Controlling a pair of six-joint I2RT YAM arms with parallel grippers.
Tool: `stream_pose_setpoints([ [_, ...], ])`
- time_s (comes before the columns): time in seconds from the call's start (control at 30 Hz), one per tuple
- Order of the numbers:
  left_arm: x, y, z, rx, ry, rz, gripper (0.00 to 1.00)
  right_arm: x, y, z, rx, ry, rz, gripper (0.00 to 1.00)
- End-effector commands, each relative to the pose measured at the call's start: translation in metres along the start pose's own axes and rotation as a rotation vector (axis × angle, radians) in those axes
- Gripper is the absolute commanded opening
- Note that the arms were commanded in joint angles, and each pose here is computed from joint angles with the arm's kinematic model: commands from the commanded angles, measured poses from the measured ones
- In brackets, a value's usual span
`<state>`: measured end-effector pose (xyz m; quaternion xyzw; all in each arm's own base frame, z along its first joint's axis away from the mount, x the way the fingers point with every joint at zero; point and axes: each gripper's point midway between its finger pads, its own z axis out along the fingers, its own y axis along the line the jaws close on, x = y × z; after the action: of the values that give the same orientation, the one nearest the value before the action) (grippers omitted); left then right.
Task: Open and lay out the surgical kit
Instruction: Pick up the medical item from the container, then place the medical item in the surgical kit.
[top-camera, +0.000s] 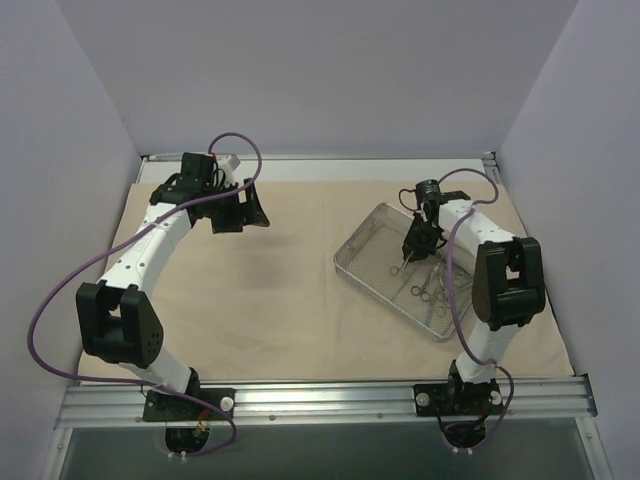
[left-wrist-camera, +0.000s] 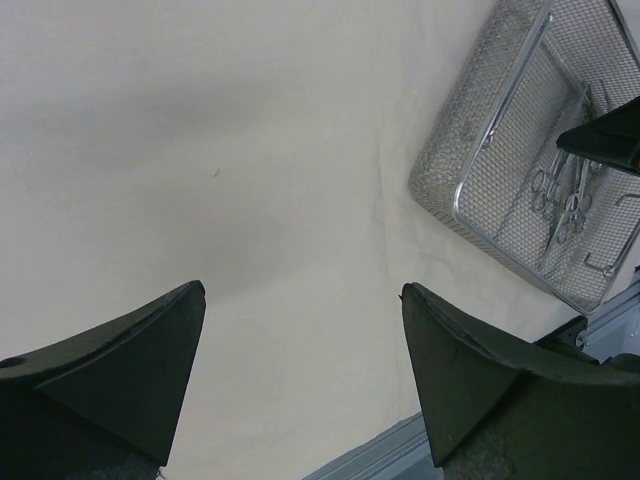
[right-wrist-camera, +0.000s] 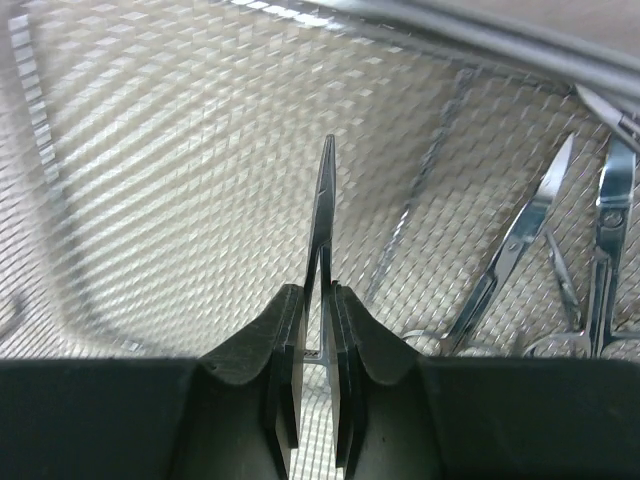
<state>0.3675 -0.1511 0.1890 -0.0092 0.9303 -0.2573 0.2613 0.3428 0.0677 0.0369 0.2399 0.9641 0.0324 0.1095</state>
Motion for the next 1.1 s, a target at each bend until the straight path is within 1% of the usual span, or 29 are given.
stream_pose_setpoints([
  [0.0,-0.016,-0.036,-0.014,0.116,-0.087,0.054,0.88,0.002,0.016,-0.039,-0.099,-0.031,-0.054,0.00],
  [0.13,-0.013,-0.064,-0.012,0.182,-0.081,0.101,0.87,-0.002,0.028,-0.055,-0.152,-0.080,-0.107,0.00],
  [0.17,-0.009,-0.080,-0.012,0.231,-0.062,0.118,0.86,-0.003,0.034,-0.059,-0.184,-0.088,-0.121,0.00],
  [0.2,-0.011,-0.090,-0.012,0.269,-0.072,0.129,0.85,-0.004,0.041,-0.065,-0.201,-0.102,-0.145,0.00],
  [0.27,-0.004,-0.114,-0.012,0.374,-0.037,0.107,0.84,-0.007,0.057,-0.079,-0.259,-0.140,-0.181,0.00],
  [0.3,-0.003,-0.131,-0.011,0.427,-0.042,0.119,0.83,-0.003,0.066,-0.086,-0.297,-0.134,-0.202,0.00],
  [0.33,-0.001,-0.140,-0.009,0.454,-0.030,0.095,0.83,-0.005,0.079,-0.098,-0.331,-0.156,-0.226,0.00],
  [0.4,0.008,-0.161,-0.006,0.489,-0.016,0.116,0.83,-0.002,0.097,-0.112,-0.387,-0.161,-0.260,0.00],
  [0.5,0.018,-0.174,0.002,0.492,0.011,0.121,0.81,0.005,0.128,-0.133,-0.459,-0.165,-0.314,0.00],
  [0.53,0.026,-0.179,0.008,0.493,0.033,0.120,0.79,0.011,0.139,-0.136,-0.472,-0.160,-0.332,0.00],
  [0.6,0.031,-0.181,0.013,0.492,0.046,0.113,0.76,0.012,0.157,-0.152,-0.518,-0.181,-0.355,0.00],
  [0.63,0.034,-0.182,0.016,0.487,0.057,0.103,0.72,0.014,0.162,-0.151,-0.520,-0.172,-0.362,0.00],
  [0.67,0.035,-0.183,0.017,0.488,0.057,0.098,0.70,0.017,0.172,-0.159,-0.539,-0.180,-0.382,0.00],
  [0.73,0.038,-0.182,0.019,0.490,0.066,0.089,0.68,0.021,0.180,-0.159,-0.548,-0.178,-0.397,0.00],
  [0.9,0.039,-0.179,0.019,0.469,0.061,0.093,0.69,0.032,0.196,-0.168,-0.589,-0.171,-0.436,0.00],
  [1.07,0.043,-0.178,0.024,0.471,0.077,0.085,0.71,0.038,0.202,-0.168,-0.604,-0.156,-0.459,0.00],
])
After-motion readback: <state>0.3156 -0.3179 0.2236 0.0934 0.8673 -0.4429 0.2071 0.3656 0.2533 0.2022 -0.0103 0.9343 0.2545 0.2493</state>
